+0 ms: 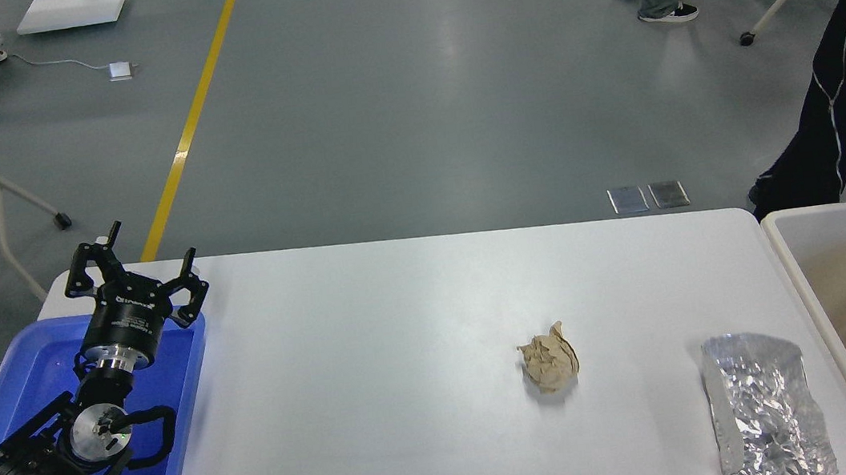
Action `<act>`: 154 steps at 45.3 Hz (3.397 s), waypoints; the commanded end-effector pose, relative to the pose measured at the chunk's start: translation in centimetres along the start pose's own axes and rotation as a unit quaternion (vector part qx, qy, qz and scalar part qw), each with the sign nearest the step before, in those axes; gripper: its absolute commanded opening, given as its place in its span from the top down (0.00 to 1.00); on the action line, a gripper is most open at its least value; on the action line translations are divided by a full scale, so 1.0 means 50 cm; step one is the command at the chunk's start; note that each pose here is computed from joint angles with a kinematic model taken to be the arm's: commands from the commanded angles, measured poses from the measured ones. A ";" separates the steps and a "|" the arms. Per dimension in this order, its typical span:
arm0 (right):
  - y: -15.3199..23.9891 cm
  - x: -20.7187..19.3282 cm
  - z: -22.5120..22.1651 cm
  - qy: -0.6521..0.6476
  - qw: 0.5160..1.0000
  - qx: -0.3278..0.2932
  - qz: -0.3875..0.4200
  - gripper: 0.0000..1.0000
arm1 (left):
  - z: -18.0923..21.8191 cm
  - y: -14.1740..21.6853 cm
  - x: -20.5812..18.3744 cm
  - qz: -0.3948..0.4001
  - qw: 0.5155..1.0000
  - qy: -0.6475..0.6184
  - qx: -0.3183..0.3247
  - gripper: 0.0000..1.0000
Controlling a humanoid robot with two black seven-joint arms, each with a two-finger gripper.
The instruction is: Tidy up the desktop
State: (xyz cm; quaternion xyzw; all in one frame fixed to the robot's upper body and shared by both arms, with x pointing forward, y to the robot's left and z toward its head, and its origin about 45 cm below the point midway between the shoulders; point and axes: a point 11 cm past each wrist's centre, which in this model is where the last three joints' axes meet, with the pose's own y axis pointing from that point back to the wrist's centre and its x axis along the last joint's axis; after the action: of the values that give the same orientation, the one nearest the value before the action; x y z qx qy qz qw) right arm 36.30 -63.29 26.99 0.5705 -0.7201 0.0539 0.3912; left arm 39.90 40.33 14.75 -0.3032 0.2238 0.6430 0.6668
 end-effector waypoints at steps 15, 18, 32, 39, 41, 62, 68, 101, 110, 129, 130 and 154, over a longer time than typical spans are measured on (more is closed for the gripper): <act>0.027 -0.083 0.210 0.066 0.986 -0.145 0.054 1.00 | 0.000 0.000 0.000 0.000 1.000 0.000 0.000 0.00; 0.024 -0.097 0.212 0.067 0.986 -0.145 0.051 1.00 | 0.000 0.000 0.000 0.000 1.000 0.000 0.000 0.00; 0.026 -0.176 0.250 0.068 0.985 -0.158 0.023 1.00 | 0.000 0.000 0.000 0.000 1.000 0.000 0.000 0.00; 0.028 -0.214 0.267 0.073 0.984 -0.163 0.020 1.00 | 0.000 0.000 0.000 0.000 1.000 0.000 0.000 0.00; 0.027 -0.222 0.269 0.074 0.984 -0.164 0.019 1.00 | 0.000 0.000 0.000 0.000 1.000 0.000 0.000 0.00; 0.025 -0.248 0.269 0.080 0.982 -0.158 0.067 0.11 | 0.000 0.000 0.000 0.000 1.000 0.000 0.000 0.00; 0.024 -0.264 0.269 0.077 0.983 -0.157 0.062 0.01 | 0.000 0.000 0.000 0.000 1.000 0.000 0.000 0.00; -0.061 -0.315 0.072 0.027 0.996 -0.065 0.052 0.01 | 0.001 0.000 0.000 0.000 1.000 0.000 -0.001 0.00; -0.084 -0.296 -0.030 -0.172 0.985 0.000 -0.005 0.01 | 0.000 0.000 0.000 0.000 1.000 0.000 0.000 0.00; -0.098 -0.234 -0.193 -0.268 0.958 0.097 -0.029 0.01 | 0.000 0.000 0.000 0.000 1.000 0.000 0.000 0.00; -0.098 -0.234 -0.203 -0.270 0.957 0.102 -0.036 0.01 | 0.000 0.000 0.000 0.000 1.000 0.000 0.000 0.00; -0.095 -0.365 -0.430 -0.287 0.930 0.185 -0.132 0.01 | 0.000 0.000 0.000 0.000 1.000 0.000 0.000 0.00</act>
State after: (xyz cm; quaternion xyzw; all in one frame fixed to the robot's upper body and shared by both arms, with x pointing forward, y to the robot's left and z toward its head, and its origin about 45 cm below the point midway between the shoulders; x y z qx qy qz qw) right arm 49.68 -45.02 27.52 0.6763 -0.7309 -0.0317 0.0859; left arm 39.90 40.33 14.75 -0.3033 0.2238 0.6430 0.6667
